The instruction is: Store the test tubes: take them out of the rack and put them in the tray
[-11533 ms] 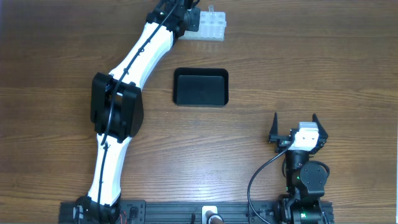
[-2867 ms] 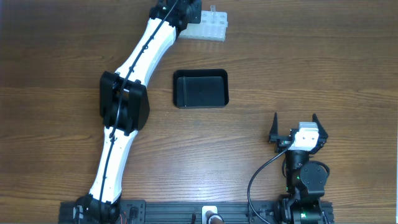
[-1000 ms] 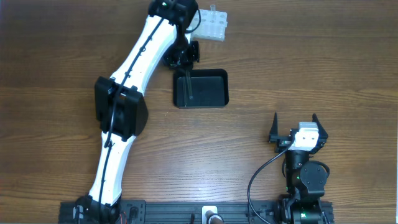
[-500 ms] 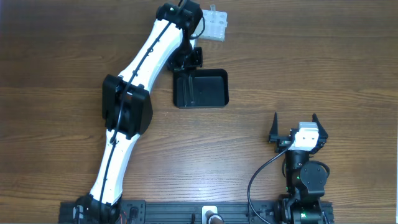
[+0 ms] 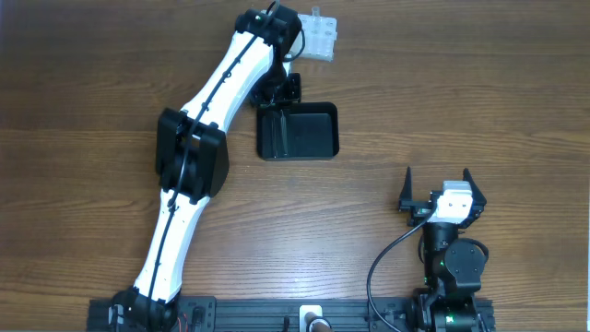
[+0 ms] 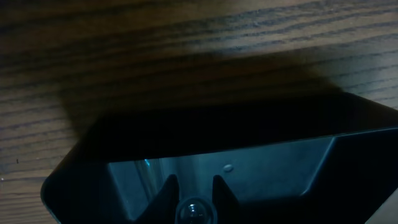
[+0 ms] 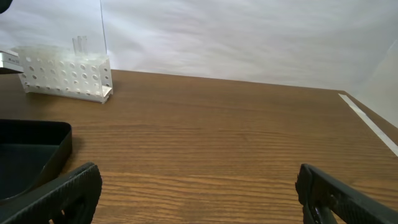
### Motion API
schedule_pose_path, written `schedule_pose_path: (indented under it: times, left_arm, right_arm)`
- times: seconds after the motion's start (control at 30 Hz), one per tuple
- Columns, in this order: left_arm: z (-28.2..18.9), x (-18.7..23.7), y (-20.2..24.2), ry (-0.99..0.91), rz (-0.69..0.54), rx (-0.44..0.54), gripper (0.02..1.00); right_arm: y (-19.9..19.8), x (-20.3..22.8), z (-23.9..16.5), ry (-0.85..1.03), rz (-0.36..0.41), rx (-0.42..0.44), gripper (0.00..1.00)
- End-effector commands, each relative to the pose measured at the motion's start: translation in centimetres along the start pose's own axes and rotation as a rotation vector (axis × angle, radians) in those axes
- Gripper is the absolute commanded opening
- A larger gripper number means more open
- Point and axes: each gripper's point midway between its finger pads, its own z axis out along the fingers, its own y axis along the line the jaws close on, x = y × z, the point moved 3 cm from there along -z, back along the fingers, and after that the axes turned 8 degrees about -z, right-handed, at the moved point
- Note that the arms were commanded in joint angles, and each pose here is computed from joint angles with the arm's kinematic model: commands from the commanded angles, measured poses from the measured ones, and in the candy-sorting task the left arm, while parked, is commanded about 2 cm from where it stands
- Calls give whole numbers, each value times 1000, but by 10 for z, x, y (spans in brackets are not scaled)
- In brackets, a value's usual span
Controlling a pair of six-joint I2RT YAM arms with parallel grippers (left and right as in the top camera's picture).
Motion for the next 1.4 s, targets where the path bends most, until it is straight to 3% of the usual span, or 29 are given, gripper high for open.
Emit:
schedule_pose_path:
  times: [0.03,0.33,0.53,0.73,0.8,0.93,1.03,1.2,1.4]
  left_arm:
    - [8,-2,0,11,-16,1,207]
    - [7,-2,0,12,-16,2,233]
    - [-30,4,-7,-47,0,41,275]
    - [-115,6,-2,-294,24,33,500]
    - [-138,3,3,-376,19,20,641]
    - [-181,3,12,-533,6,-10,812]
    - [-205,7,17,-607,-2,-17,998]
    - [-238,15,33,-728,-32,-67,998]
    - [-255,36,48,-855,-47,-2,998]
  right_arm:
    - [0,2,0,0,0,0,991]
    - [0,2,0,0,0,0,993]
    - [0,2,0,0,0,0,993]
    - [0,2,0,0,0,0,993]
    - [0,2,0,0,0,0,993]
    - [0,2,0,0,0,0,991]
    - [0,2,0,0,0,0,991]
    - [0,2,0,0,0,0,993]
    - [0,2,0,0,0,0,991]
